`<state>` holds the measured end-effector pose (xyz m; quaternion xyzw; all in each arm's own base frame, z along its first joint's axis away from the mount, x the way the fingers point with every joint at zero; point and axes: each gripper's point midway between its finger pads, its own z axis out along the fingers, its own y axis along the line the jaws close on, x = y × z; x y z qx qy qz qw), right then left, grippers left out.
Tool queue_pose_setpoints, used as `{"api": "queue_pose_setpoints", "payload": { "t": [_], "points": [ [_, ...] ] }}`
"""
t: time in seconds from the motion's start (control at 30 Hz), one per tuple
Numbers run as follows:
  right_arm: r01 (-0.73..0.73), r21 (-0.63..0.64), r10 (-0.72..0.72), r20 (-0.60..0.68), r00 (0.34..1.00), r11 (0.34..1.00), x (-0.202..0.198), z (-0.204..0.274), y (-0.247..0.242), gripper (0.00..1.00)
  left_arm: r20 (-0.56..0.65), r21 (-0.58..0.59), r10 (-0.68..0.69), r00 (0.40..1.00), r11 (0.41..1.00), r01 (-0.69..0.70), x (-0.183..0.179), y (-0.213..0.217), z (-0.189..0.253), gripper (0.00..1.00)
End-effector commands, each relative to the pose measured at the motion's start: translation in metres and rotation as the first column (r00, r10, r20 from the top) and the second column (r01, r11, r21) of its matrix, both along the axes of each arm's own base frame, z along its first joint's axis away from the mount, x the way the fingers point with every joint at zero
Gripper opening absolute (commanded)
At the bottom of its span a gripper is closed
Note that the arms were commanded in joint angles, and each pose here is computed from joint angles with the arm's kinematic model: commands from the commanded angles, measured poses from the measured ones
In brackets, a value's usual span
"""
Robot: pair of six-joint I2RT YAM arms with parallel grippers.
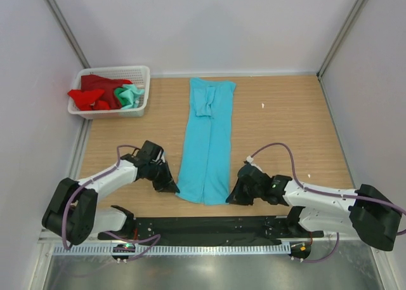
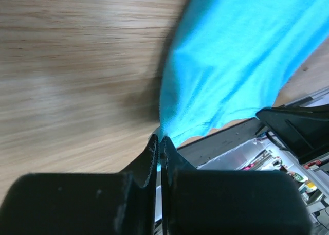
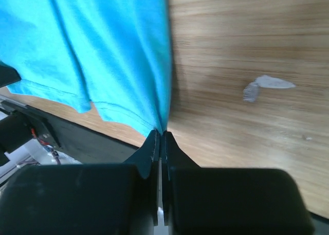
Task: Fold and stack the t-shirts
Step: Fold the tshirt
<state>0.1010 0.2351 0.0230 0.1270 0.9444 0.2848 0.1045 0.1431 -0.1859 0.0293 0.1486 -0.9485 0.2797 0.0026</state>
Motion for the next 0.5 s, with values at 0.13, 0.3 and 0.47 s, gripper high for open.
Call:
{"api": "queue_pose_setpoints", "payload": {
  "t": [0.13, 0.3, 0.47],
  "points": [
    [0.069, 0.059, -0.075, 0.108, 0.991, 0.996, 0.065, 0.064, 0.008, 0.01, 0.227, -0.039, -0.019, 0.974, 0.999, 0.029, 0.064, -0.024, 0.076, 0.0],
    [0.031, 0.059, -0.04, 0.155, 0.987, 0.998, 0.123, 0.096, -0.011, 0.01, 0.265, -0.027, 0.005, 0.964, 1.0, 0.003, 0.124, -0.042, 0.094, 0.0],
    [-0.001, 0.004, 0.001, 0.141, 0.99, 1.0, 0.193, 0.106, -0.032, 0.01, 0.297, -0.078, 0.086, 0.951, 0.995, -0.066, 0.201, -0.055, 0.119, 0.0]
  ]
}}
